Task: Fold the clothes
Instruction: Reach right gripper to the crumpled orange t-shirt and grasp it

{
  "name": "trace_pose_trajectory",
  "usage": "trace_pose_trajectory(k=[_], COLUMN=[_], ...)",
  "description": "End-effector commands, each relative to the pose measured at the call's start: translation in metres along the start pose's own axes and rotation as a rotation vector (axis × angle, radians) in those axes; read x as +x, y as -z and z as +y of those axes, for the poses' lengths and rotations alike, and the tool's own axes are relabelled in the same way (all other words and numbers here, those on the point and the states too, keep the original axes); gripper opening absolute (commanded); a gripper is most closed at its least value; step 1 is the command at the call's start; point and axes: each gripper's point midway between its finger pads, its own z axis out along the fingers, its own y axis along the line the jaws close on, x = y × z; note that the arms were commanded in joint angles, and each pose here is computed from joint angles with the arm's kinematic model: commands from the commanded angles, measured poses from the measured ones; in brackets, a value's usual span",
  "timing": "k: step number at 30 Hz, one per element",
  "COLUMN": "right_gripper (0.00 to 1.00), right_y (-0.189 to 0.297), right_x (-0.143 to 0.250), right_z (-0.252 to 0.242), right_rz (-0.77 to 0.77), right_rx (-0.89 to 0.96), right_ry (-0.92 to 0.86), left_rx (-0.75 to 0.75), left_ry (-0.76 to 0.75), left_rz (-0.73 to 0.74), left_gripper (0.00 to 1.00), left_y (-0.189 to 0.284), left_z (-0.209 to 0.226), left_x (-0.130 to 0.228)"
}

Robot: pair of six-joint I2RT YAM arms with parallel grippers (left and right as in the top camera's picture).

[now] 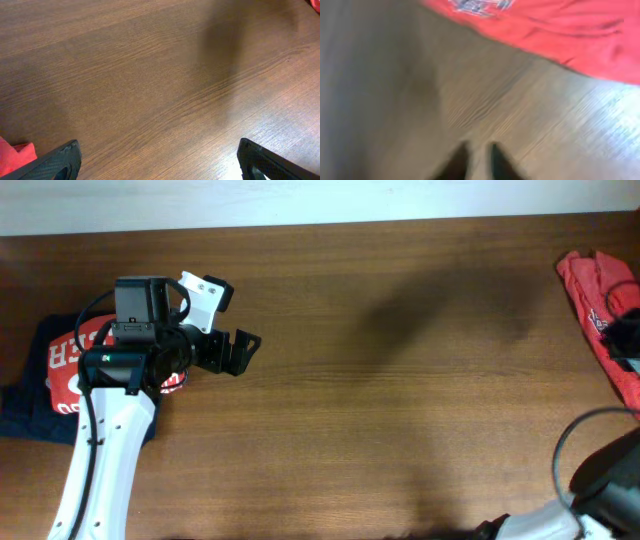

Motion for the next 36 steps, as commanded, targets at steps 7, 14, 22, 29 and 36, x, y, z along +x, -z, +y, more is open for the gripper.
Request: trace_pose_trajectory(k=[7,14,22,29,36], right_gripper=[0.04,0.04,0.04,0.04,0.04], right_y=[-0.071,-0.109,-0.146,-0.202,-0.207], right_x=[-0.037,-0.064,-0.067,-0.014,0.045], right_z=[-0.03,-0.034,-0.051,-0.026,0.077], right_rz=[-0.065,-0.159,-0.186,0.013,0.187], right_rx=[0.027,-0.003,0.048,-0.05,-0.249], right_ry=[-0.172,-0.235,-0.237,-0.213,-0.04], left_rx=[0.011,0.011,0.011,0.011,0.011], left_ry=[0.004,0.005,0.005,0.008,0.017], left_rz=[-0.021,-0.021,-0.022,-0.022,-0.021], left_gripper=[0.99,0.99,0.99,0.99,0.99], left_y=[0.004,0.004,0.004,0.004,0.004], left_z=[-0.002,-0.002,-0.002,-0.001,-0.002], left_x=[-0.007,-0.007,-0.007,-0.008,-0.007])
